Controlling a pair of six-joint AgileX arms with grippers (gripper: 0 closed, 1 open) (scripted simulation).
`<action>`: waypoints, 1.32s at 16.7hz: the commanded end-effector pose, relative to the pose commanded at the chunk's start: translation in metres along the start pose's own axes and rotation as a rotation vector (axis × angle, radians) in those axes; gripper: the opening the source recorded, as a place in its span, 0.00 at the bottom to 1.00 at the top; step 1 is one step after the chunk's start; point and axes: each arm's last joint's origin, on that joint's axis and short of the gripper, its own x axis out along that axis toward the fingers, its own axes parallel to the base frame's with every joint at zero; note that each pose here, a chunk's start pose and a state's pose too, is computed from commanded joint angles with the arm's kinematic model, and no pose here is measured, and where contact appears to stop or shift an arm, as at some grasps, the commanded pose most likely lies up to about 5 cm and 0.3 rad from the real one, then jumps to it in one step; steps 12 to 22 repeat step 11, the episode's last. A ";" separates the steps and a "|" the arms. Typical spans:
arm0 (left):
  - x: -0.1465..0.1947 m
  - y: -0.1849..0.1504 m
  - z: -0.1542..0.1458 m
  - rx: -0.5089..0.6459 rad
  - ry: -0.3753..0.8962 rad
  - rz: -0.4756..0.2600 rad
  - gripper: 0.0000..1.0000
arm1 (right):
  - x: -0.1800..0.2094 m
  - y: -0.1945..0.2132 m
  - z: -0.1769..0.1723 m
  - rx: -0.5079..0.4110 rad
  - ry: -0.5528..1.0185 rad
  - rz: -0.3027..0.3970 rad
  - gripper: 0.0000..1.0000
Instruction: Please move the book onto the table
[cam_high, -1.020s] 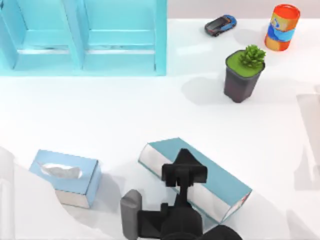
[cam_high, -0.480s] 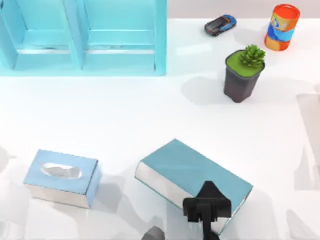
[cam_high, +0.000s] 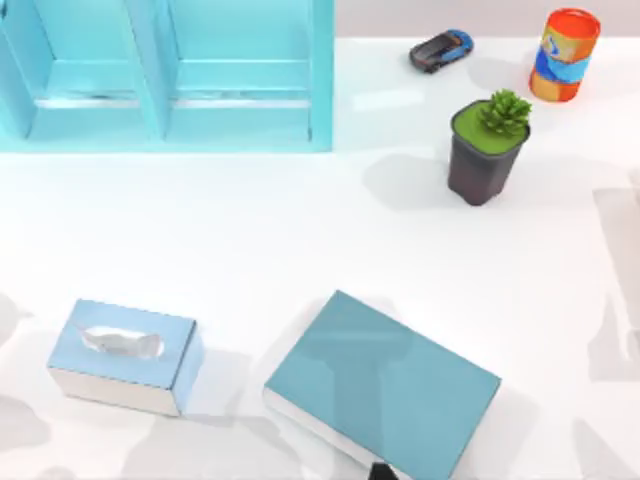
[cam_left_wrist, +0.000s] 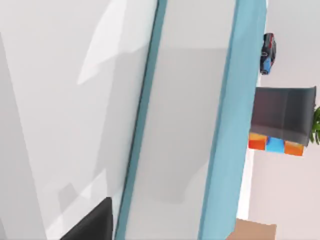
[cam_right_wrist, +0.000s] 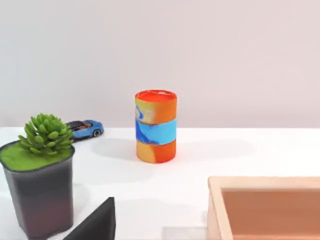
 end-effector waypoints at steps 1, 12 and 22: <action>-0.007 0.000 0.003 0.013 -0.008 -0.013 1.00 | 0.000 0.000 0.000 0.000 0.000 0.000 1.00; -0.039 -0.015 0.005 -0.021 0.007 -0.102 1.00 | 0.000 0.000 0.000 0.000 0.000 0.000 1.00; -0.039 -0.015 0.005 -0.021 0.007 -0.102 1.00 | 0.000 0.000 0.000 0.000 0.000 0.000 1.00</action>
